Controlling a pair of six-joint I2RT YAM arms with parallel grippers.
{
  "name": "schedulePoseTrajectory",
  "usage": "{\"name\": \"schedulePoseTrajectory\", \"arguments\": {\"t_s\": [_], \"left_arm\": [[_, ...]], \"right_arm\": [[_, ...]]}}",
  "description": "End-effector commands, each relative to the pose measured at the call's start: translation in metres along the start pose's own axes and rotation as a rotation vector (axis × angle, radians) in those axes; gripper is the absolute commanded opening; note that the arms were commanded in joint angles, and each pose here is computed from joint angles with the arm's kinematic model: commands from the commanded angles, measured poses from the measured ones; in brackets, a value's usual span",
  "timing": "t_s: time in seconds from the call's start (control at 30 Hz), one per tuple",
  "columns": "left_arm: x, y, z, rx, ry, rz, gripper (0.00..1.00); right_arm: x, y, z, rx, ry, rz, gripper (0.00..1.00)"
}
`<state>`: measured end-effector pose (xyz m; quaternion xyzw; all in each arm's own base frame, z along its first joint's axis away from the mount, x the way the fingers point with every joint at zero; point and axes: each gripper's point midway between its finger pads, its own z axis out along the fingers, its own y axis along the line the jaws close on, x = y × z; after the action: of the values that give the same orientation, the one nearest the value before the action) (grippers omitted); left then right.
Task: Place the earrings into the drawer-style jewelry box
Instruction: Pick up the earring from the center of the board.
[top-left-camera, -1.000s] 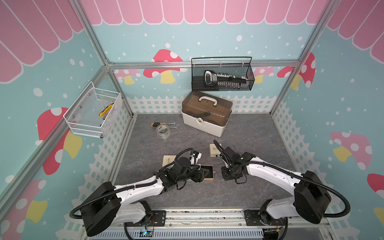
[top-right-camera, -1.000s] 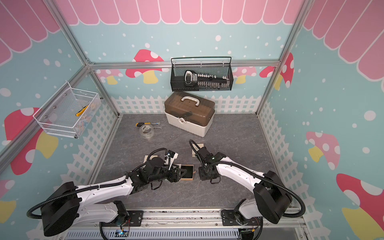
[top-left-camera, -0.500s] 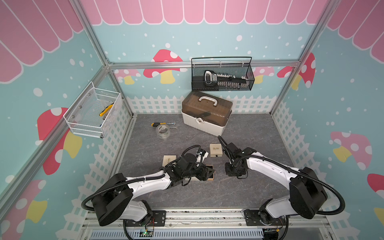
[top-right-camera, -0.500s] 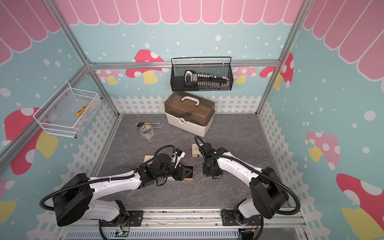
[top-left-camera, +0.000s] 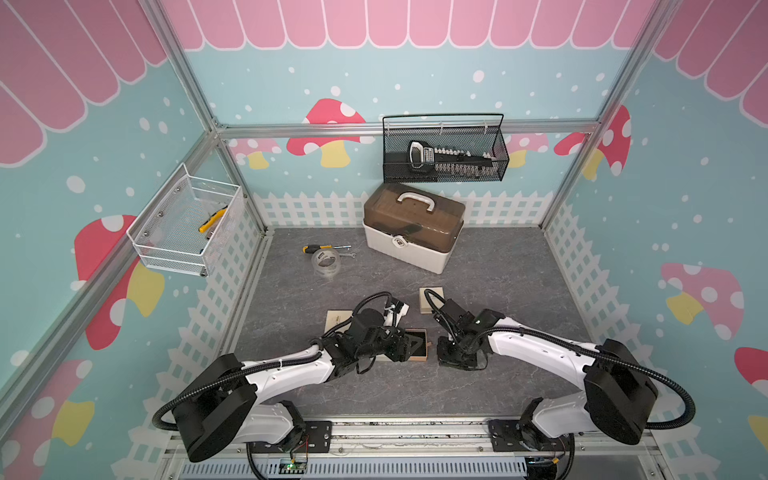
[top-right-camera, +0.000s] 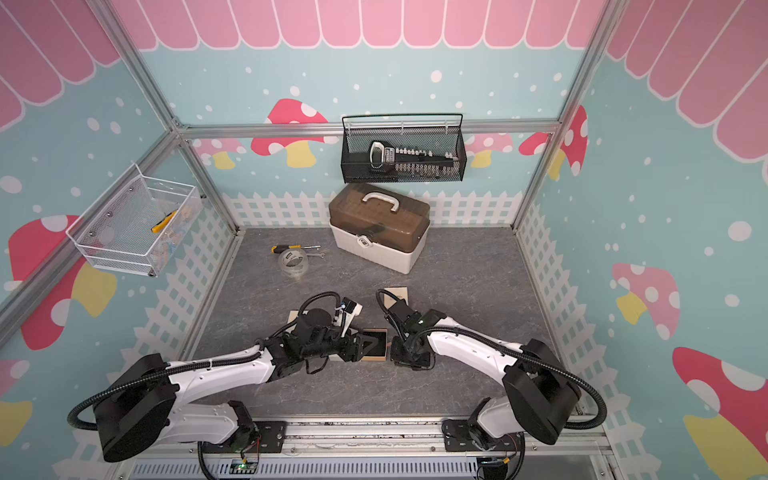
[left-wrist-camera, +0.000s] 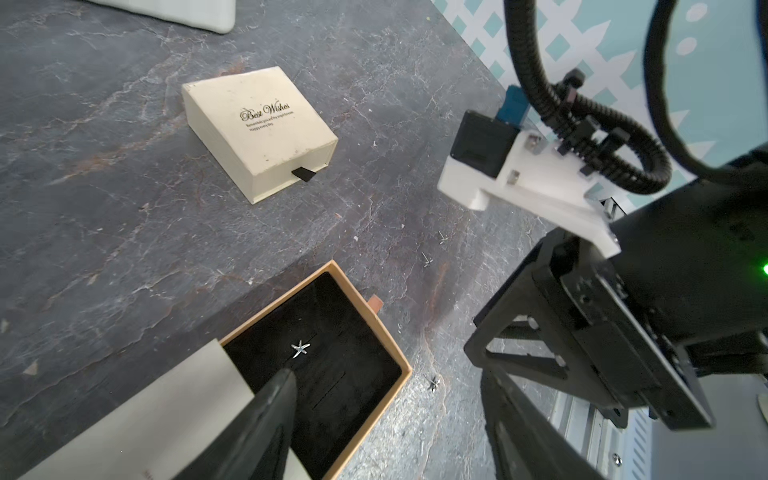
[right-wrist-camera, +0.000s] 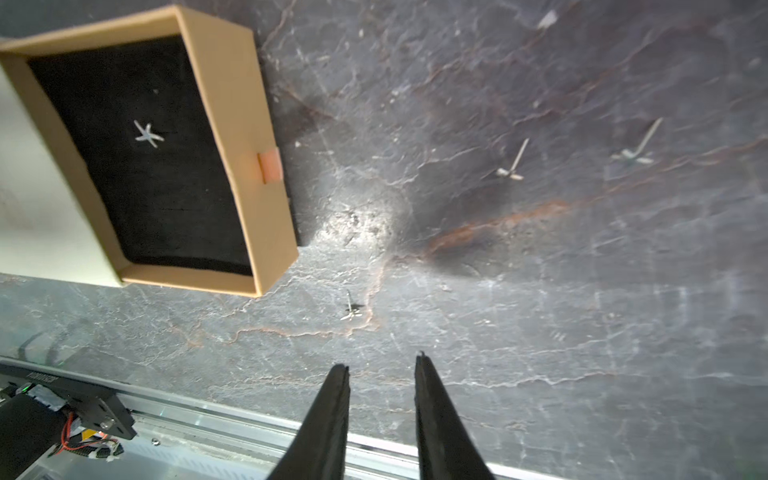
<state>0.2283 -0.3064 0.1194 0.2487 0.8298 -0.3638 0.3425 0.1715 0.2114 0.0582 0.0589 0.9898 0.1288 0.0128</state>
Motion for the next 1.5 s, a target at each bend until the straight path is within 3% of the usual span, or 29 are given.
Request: {"name": "schedulePoseTrajectory", "arguments": {"t_s": [0.0,0.23,0.47,0.77,1.13,1.47], "left_arm": [[0.002,-0.001,-0.003,0.018,0.003,0.014,0.71],[0.005,-0.009,-0.004,0.059,0.017,0.045,0.71],[0.015,-0.032,-0.003,0.114,0.046,0.166,0.71],[0.024,-0.038,0.001,0.074,0.072,0.262,0.71],[0.025,-0.041,-0.001,0.073,0.065,0.287,0.71],[0.034,-0.037,-0.022,0.066,0.034,0.28,0.71]], "right_arm": [[0.001,0.005,0.005,-0.009,-0.013,0.11,0.29],[0.003,0.006,0.015,-0.019,-0.022,0.192,0.29],[0.007,0.011,0.028,-0.031,0.01,0.2,0.27],[0.01,0.01,0.038,-0.017,0.038,0.191,0.25],[0.01,0.011,0.046,-0.015,0.055,0.182,0.2],[0.01,0.01,0.052,-0.004,0.063,0.176,0.18]]}}
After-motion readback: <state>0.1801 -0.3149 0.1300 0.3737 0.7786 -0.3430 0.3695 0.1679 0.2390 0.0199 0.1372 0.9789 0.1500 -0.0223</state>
